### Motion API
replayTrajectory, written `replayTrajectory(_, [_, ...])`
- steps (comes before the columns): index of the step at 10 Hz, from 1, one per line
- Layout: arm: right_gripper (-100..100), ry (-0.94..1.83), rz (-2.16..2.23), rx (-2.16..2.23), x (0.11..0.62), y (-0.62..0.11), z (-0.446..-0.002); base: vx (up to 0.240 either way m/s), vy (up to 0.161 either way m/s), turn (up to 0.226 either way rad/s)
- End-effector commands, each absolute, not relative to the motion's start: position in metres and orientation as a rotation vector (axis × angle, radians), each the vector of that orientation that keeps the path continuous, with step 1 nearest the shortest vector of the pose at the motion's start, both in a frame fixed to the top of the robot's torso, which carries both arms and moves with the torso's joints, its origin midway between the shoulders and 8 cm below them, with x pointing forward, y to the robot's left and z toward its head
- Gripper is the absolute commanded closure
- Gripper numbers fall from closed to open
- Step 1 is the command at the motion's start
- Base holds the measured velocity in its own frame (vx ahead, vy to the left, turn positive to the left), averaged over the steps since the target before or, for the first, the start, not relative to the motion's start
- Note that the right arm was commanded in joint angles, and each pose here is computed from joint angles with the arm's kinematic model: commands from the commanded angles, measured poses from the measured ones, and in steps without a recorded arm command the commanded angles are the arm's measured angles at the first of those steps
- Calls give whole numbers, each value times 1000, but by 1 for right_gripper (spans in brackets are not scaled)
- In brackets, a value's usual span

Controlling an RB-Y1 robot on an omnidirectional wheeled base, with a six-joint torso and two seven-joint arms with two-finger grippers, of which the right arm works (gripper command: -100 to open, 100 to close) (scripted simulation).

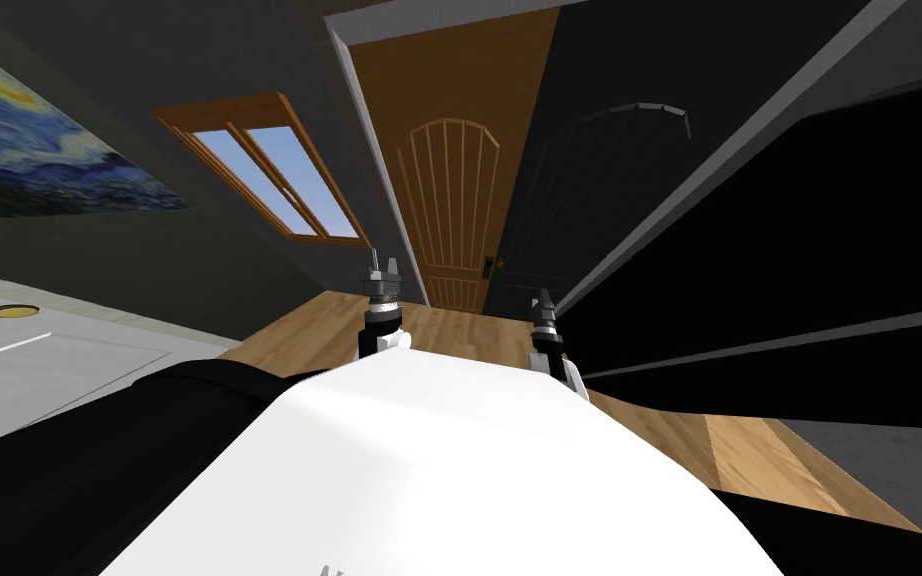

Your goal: Pull the door open

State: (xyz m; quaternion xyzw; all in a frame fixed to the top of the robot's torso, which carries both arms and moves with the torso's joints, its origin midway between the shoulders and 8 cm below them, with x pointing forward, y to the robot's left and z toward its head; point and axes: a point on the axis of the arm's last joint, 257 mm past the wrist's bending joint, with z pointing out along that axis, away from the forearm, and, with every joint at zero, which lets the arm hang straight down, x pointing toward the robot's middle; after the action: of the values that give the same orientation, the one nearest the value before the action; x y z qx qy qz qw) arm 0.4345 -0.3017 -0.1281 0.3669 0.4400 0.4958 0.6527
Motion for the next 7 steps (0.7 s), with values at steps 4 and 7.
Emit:
replayTrajectory(4, [-100,1023,1117,889,444,-315,-156,70,9,37])
replayTrajectory(7, [-100,1043,1107,950,452,-327,-180,143,8,73])
